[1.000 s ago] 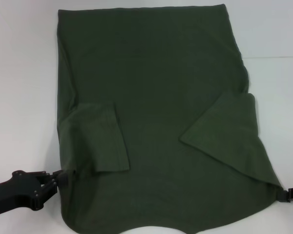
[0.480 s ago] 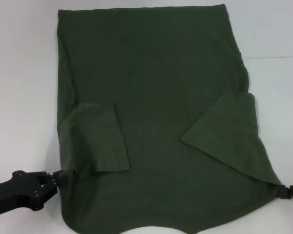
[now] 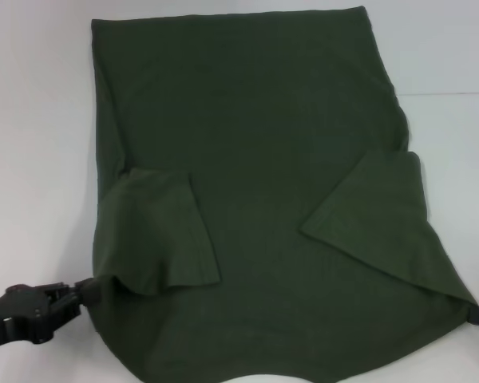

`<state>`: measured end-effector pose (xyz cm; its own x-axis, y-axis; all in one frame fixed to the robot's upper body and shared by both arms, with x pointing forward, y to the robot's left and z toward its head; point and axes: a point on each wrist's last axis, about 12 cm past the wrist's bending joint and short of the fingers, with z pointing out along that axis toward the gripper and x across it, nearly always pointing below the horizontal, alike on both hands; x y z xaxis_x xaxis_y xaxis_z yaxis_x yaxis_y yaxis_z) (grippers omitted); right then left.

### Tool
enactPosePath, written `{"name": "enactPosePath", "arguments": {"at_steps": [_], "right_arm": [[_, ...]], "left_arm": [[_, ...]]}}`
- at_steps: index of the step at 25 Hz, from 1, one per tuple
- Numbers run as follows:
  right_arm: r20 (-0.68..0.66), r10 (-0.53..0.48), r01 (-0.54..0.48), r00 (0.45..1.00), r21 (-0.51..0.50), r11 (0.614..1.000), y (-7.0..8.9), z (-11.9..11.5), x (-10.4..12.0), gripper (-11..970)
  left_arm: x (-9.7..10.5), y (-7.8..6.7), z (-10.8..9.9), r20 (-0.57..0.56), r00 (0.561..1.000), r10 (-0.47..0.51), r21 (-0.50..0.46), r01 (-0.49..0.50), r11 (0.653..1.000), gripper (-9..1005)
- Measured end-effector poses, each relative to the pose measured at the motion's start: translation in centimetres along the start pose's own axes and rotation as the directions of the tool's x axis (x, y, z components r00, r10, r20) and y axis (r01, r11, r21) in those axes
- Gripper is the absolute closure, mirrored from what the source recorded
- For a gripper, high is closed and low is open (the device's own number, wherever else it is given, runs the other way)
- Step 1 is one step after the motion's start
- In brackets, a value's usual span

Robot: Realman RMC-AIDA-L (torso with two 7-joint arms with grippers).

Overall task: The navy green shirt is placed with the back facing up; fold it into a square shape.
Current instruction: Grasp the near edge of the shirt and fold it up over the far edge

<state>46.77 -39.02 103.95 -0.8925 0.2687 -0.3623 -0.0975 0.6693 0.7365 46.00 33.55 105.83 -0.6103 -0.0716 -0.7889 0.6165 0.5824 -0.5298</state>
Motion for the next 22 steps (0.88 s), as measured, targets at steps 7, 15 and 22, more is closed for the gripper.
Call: {"name": "enactPosePath", "arguments": {"at_steps": [7,15,22], "right_arm": [[0.038,-0.032,0.032,0.999,-0.008,0.999,-0.5,-0.8,0.9,933],[0.076,-0.087,0.091,0.993,-0.054,0.994,-0.6,-2.2,2.9,932],[0.073,-0.135,0.141,0.988,-0.090,0.986,-0.7,-3.3,5.7,931]], "left_arm": [[1.1,0.2,-1.8,0.052,0.991,-0.122,-0.056,0.125,0.991,927],[2.7,0.1,-3.2,0.081,0.978,-0.191,-0.098,0.199,0.975,927],[3.8,-0.4,-3.7,0.059,0.971,-0.234,-0.092,0.238,0.967,928]]}}
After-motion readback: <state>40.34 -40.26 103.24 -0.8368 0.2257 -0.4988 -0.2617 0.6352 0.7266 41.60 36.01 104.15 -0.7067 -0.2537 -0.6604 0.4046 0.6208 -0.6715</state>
